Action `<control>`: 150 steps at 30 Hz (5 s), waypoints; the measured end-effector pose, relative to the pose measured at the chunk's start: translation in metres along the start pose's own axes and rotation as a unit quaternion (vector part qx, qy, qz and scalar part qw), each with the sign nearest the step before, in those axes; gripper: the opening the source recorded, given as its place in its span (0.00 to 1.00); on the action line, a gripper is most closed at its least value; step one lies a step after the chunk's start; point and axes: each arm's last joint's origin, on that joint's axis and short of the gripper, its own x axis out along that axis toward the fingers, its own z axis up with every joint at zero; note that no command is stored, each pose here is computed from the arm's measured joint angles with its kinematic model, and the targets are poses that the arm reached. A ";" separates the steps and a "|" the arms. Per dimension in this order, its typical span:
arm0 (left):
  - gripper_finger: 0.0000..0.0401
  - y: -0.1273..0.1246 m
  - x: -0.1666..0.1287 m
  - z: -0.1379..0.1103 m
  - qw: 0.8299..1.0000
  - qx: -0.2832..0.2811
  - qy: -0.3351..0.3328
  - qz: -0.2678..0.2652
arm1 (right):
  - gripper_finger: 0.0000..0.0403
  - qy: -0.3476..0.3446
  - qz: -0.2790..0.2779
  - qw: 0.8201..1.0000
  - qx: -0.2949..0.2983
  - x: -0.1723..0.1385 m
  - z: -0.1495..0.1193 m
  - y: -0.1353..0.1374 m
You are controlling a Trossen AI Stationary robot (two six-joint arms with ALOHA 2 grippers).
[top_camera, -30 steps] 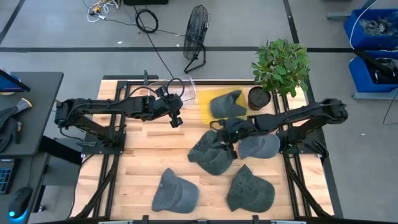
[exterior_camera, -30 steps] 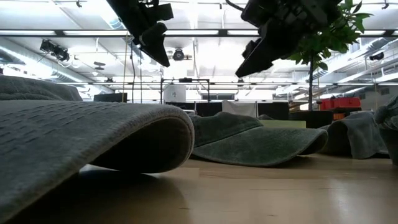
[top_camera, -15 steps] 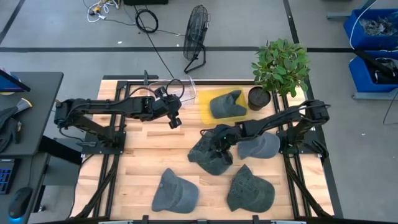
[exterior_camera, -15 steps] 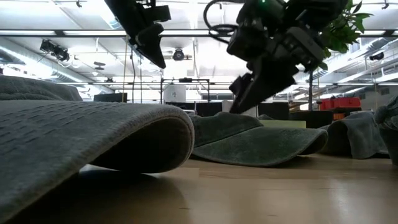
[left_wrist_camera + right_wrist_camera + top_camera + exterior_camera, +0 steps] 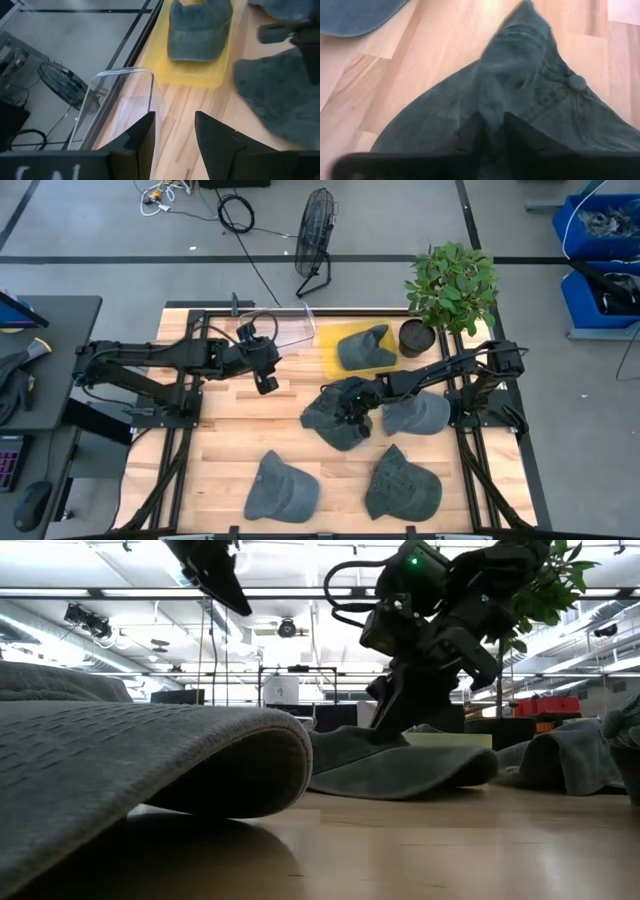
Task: Pick & Place hat
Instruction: Put the top black cap into the yellow bin, then put the black cap into the yellow bin
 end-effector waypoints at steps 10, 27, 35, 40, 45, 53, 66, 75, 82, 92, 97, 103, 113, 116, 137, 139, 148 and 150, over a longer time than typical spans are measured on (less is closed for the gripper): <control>0.35 0.005 -0.011 -0.002 1.000 -0.026 -0.004 -0.003 | 0.04 -0.051 -0.023 0.991 0.123 -0.025 0.059 -0.005; 0.35 0.005 -0.011 -0.006 0.998 -0.056 0.011 -0.003 | 0.02 0.000 -0.497 0.811 0.310 -0.191 0.104 -0.022; 0.35 0.005 -0.011 -0.005 0.998 -0.056 0.010 -0.003 | 0.03 -0.123 -0.560 0.679 0.459 -0.130 0.056 -0.058; 0.35 0.005 -0.011 -0.005 0.998 -0.056 0.010 -0.003 | 0.03 -0.211 -0.534 0.651 0.497 -0.094 0.037 -0.082; 0.35 0.005 -0.011 -0.006 0.998 -0.055 0.012 -0.003 | 0.03 -0.199 -0.534 0.607 0.554 -0.077 0.012 -0.088; 0.35 0.005 -0.011 -0.006 0.998 -0.056 0.013 -0.002 | 0.03 -0.191 -0.539 0.590 0.570 -0.063 0.003 -0.097; 0.35 0.005 -0.011 -0.006 0.998 -0.055 0.013 -0.002 | 0.13 -0.167 -0.541 0.614 0.550 -0.056 0.000 -0.104; 0.35 0.005 -0.011 -0.006 0.998 -0.055 0.014 -0.002 | 0.28 -0.164 -0.526 0.678 0.487 -0.068 0.026 -0.098; 0.35 0.005 -0.011 -0.006 0.998 -0.055 0.014 -0.002 | 0.30 -0.120 -0.422 0.839 0.322 -0.112 0.081 -0.062; 0.35 0.005 -0.011 -0.006 0.998 -0.055 0.013 -0.002 | 0.25 0.043 -0.176 0.979 0.092 -0.159 0.094 0.012; 0.35 0.005 -0.011 -0.006 0.998 -0.055 0.013 -0.002 | 0.24 0.122 -0.023 0.990 0.064 -0.166 0.079 0.038; 0.35 0.005 -0.011 -0.006 0.998 -0.059 0.013 -0.002 | 0.24 0.154 0.112 0.981 -0.039 -0.158 0.067 0.059; 0.35 0.005 -0.011 -0.006 0.997 -0.082 0.013 -0.002 | 0.29 0.105 0.136 0.985 -0.029 -0.116 0.053 0.069; 0.35 0.005 -0.011 -0.006 0.997 -0.082 0.012 -0.002 | 0.35 0.123 0.163 0.979 -0.013 -0.108 0.042 0.076; 0.35 0.005 -0.011 -0.006 0.994 -0.107 0.014 -0.002 | 0.57 0.126 0.259 0.953 -0.095 -0.046 -0.020 0.142; 0.35 0.005 -0.011 -0.006 0.994 -0.107 0.014 -0.002 | 0.55 0.114 0.241 0.957 -0.115 -0.042 -0.020 0.142; 0.35 0.005 -0.011 -0.007 0.994 -0.103 0.020 -0.001 | 0.17 0.120 0.231 0.953 -0.155 -0.029 -0.025 0.140; 0.35 0.005 -0.011 -0.008 0.995 -0.102 0.021 -0.001 | 0.06 0.116 0.229 0.954 -0.152 -0.030 -0.023 0.137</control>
